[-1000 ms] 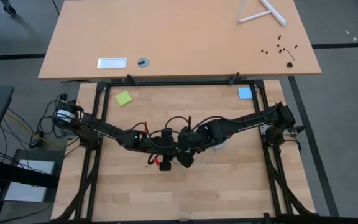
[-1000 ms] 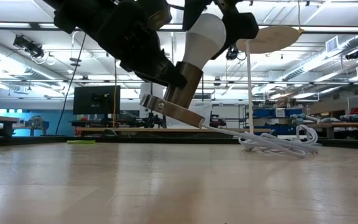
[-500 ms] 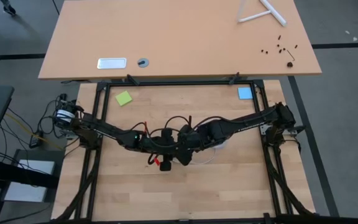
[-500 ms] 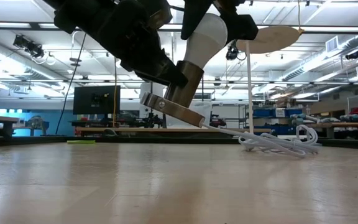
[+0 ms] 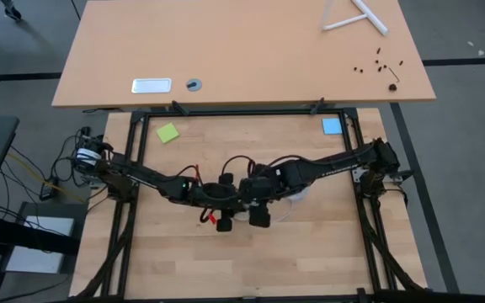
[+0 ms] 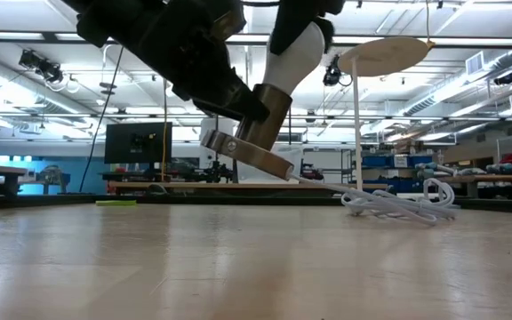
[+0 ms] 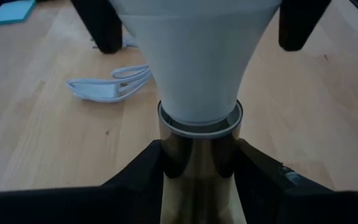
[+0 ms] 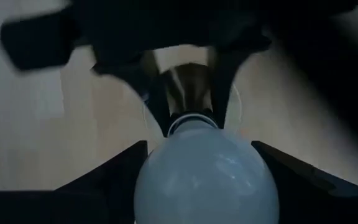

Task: Screw lightbulb
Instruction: Remove the lightbulb from the lamp

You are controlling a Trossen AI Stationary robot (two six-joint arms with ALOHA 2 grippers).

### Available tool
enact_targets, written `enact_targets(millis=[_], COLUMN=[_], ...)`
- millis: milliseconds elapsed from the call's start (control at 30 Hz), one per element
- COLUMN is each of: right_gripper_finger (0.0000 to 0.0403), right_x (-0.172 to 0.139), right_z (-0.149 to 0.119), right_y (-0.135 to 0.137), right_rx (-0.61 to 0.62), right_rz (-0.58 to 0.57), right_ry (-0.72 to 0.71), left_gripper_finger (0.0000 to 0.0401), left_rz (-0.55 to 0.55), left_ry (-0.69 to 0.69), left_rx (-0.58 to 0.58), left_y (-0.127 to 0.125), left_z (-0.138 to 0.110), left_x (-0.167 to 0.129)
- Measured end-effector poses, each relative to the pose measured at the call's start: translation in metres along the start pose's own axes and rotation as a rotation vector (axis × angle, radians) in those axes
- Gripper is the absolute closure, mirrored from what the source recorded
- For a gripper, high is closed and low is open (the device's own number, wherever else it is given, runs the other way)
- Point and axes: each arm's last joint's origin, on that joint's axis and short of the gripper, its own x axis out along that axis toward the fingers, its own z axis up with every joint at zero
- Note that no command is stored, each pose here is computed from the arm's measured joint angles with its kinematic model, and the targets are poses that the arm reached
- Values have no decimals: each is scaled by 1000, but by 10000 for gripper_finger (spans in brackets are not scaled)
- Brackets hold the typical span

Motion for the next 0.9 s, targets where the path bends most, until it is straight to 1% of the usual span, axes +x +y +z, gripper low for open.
enact_targets(millis=[67, 200, 267, 333, 400, 467, 533, 600, 767, 900], right_gripper_finger=[128, 126, 126, 125, 118, 107, 92, 77, 49, 37], right_x=[-2, -2, -2, -2, -3, -4, -5, -5, -8, -15], right_z=[2, 2, 1, 1, 0, 0, -1, -2, 0, 2], right_y=[-1, -2, -1, 1, 4, 9, 14, 17, 25, 29], right_rx=[-142, -486, -637, -720, -737, -696, -602, -504, -218, 16], right_rz=[7, 6, -6, -24, -30, -43, -92, -110, -80, -52], right_ry=[-1, 0, 1, 1, -8, -29, -42, -51, -115, -130], left_gripper_finger=[251, 251, 251, 251, 251, 251, 251, 251, 251, 251], left_rz=[3, 9, 10, 13, 12, 7, -2, -6, -8, -6], left_ry=[-3, -1, -2, -1, -1, -3, -1, 1, 11, 10], left_rx=[-1, 4, 12, 20, 22, 23, 19, 20, 23, 22], left_y=[0, 1, 1, 1, 1, 0, 0, 0, 0, 0], left_z=[0, 0, 0, 0, 0, 0, 0, 0, -1, -1], left_x=[0, 0, 0, 0, 0, 0, 0, 0, 0, 0])
